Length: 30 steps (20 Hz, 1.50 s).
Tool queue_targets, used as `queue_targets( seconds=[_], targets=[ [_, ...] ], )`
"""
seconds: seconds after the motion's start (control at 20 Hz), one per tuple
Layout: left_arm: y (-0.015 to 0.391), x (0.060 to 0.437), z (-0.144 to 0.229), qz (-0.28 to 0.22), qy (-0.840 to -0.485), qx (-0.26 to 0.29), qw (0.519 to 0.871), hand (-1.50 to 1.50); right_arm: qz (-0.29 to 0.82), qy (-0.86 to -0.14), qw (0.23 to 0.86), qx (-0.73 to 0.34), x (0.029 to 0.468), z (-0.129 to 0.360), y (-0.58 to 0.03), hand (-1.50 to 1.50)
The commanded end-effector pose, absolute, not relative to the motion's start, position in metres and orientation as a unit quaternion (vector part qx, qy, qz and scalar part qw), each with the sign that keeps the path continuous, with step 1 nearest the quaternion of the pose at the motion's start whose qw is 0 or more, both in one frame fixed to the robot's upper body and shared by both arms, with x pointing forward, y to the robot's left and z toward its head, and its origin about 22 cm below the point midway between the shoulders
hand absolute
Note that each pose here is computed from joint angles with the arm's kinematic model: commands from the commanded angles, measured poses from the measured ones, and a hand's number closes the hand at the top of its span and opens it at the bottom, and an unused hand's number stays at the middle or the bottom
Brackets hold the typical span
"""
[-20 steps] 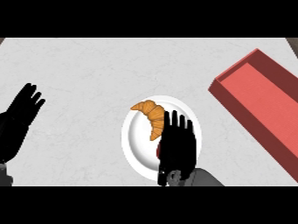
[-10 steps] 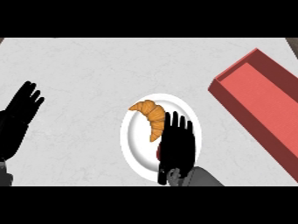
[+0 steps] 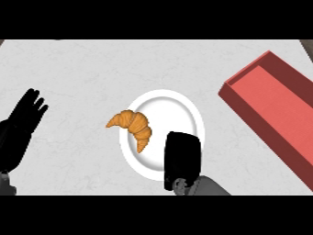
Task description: Pick the bell pepper from the plate and place it in the cardboard box
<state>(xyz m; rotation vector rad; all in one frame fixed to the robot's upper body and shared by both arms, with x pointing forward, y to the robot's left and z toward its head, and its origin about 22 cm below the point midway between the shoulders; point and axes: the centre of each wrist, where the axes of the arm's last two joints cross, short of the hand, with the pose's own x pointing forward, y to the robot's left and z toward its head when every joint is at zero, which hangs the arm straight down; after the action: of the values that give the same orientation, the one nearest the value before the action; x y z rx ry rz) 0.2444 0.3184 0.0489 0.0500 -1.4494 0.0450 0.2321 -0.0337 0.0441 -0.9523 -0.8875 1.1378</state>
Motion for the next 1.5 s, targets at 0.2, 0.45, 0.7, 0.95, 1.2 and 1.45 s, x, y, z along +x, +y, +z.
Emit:
queue_targets(
  seconds=[0.2,0.45,0.7,0.95,1.2,1.45],
  targets=[
    [0.322,0.245,0.048,0.022,-0.663,0.029,0.748,0.00,0.539,-0.386,0.645,-0.380,0.252,0.043,-0.065,1.50],
    [0.331,0.243,0.048,0.025,-0.661,0.030,0.749,0.00,0.577,-0.432,0.627,-0.297,0.273,0.054,-0.120,1.50],
    [0.301,0.236,0.052,0.024,-0.659,0.021,0.752,0.00,0.551,-0.459,0.598,-0.359,0.267,0.077,-0.109,1.50],
    [0.314,0.231,0.048,0.020,-0.661,0.030,0.750,0.00,0.525,-0.512,0.560,-0.385,0.240,0.122,-0.105,1.50],
    [0.325,0.239,0.056,0.032,-0.659,0.030,0.751,0.00,0.473,-0.587,0.512,-0.412,0.211,0.186,-0.120,1.50],
    [0.325,0.237,0.054,0.027,-0.653,0.030,0.756,0.00,0.379,-0.612,0.507,-0.474,0.195,0.225,-0.115,1.50]
  ],
)
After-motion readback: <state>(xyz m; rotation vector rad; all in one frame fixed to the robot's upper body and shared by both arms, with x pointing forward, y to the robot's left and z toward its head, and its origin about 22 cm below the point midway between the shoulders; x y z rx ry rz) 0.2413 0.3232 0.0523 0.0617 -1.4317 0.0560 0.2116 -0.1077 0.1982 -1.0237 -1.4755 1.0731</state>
